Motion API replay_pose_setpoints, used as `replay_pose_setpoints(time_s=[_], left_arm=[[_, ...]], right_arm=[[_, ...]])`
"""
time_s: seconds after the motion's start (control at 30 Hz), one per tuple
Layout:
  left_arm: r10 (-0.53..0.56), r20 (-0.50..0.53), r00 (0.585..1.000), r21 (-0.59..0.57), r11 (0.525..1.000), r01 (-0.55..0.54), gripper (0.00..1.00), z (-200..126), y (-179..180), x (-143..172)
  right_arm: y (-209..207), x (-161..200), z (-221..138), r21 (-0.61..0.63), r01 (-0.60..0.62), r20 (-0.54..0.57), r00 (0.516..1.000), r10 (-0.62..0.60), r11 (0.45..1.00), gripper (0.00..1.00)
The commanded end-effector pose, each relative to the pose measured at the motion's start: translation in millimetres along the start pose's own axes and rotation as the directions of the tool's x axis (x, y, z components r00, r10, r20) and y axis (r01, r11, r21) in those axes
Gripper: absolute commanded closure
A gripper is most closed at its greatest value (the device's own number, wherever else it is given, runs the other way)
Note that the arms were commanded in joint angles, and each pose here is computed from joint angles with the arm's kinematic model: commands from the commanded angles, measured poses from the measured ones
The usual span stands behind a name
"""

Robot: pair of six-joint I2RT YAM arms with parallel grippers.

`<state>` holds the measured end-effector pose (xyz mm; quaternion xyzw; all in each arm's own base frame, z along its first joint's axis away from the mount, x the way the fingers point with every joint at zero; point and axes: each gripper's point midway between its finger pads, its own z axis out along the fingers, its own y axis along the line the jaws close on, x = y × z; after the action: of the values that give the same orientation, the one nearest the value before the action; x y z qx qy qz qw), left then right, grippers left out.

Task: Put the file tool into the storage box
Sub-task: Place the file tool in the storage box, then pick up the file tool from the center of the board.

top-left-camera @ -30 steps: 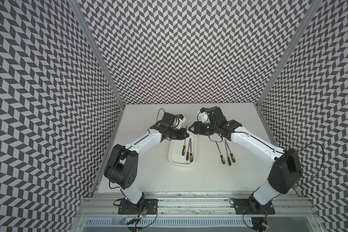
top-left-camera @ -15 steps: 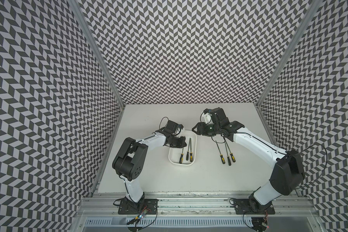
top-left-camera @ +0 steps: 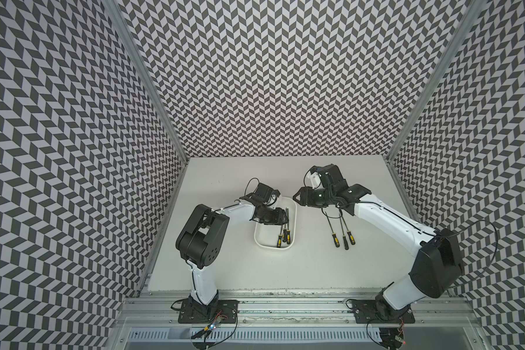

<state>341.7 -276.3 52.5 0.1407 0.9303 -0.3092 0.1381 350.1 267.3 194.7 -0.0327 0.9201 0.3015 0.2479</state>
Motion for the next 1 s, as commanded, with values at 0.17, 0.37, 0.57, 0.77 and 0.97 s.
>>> replay_pose_setpoints(time_s=[0.17, 0.37, 0.57, 0.77, 0.97], left_arm=[[0.109, 0.214, 0.971, -0.014, 0.994, -0.108, 0.42, -70, -45, -61], [0.121, 0.268, 0.956, -0.022, 0.993, -0.12, 0.41, -89, -49, -72], [0.107, 0.27, 0.957, -0.004, 0.994, -0.11, 0.41, -90, -47, -68], [0.1, 0.273, 0.957, -0.009, 0.995, -0.101, 0.41, -91, -43, -67], [0.097, 0.281, 0.955, -0.012, 0.995, -0.097, 0.41, -94, -40, -69]], right_arm=[[-102, 38, 0, 0.339, -0.043, -0.035, 0.998, 0.058, 0.94, 0.48], [-145, 70, 19, 0.469, 0.001, -0.131, 0.989, 0.068, 0.883, 0.49], [-172, 83, 20, 0.567, 0.058, -0.18, 0.982, 0.055, 0.821, 0.49], [-191, 103, 9, 0.623, 0.089, -0.214, 0.975, 0.059, 0.777, 0.5], [-201, 128, 4, 0.63, 0.08, -0.242, 0.965, 0.097, 0.773, 0.5]])
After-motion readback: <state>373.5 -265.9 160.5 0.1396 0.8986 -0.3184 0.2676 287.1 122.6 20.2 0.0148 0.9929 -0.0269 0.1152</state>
